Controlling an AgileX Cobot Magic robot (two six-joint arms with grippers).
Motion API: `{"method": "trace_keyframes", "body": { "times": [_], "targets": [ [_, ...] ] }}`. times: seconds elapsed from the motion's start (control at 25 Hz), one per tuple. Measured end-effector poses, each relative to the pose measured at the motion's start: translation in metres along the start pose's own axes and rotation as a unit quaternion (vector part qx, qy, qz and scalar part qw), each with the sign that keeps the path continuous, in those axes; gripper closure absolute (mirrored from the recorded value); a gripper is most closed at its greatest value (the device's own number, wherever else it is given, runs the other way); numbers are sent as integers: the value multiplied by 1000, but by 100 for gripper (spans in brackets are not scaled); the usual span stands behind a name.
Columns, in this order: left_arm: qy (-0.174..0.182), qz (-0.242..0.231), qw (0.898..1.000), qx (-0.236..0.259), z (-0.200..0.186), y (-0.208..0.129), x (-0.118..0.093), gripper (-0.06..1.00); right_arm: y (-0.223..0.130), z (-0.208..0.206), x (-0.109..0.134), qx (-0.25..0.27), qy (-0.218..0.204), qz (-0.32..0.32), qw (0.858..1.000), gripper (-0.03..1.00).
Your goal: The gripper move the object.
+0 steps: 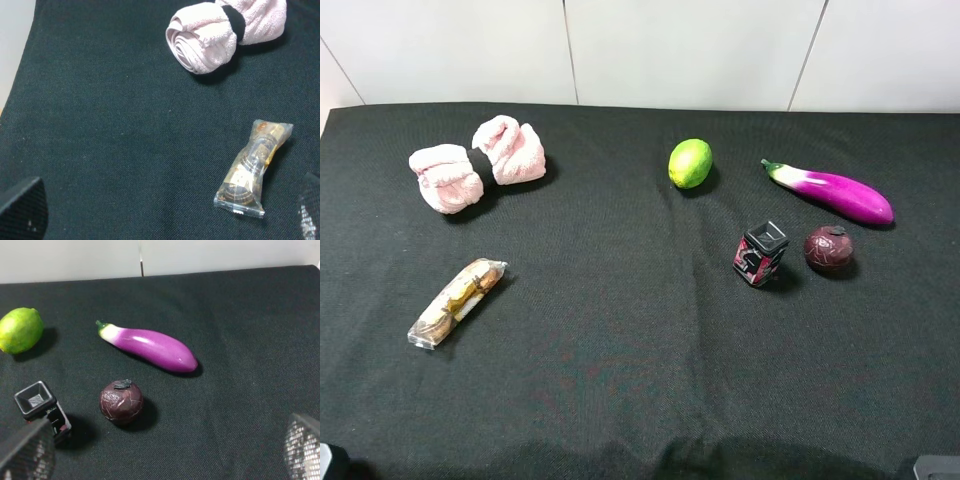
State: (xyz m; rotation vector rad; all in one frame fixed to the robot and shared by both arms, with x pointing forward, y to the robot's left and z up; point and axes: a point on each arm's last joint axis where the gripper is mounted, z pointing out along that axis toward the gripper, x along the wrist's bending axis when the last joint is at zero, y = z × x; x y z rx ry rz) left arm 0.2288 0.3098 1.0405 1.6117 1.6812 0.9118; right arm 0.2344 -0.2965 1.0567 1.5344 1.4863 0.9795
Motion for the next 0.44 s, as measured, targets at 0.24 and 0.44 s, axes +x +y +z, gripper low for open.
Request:
{"method": "trace_keyframes", "body": {
  "times": [0.24, 0.44],
  "targets": [
    [0, 0, 1000, 0, 0, 0, 0, -5, 0, 0, 0, 1, 0, 0, 1000, 27],
    [0, 0, 1000, 0, 0, 0, 0, -5, 0, 0, 0, 1, 0, 0, 1000, 27]
  ]
}}
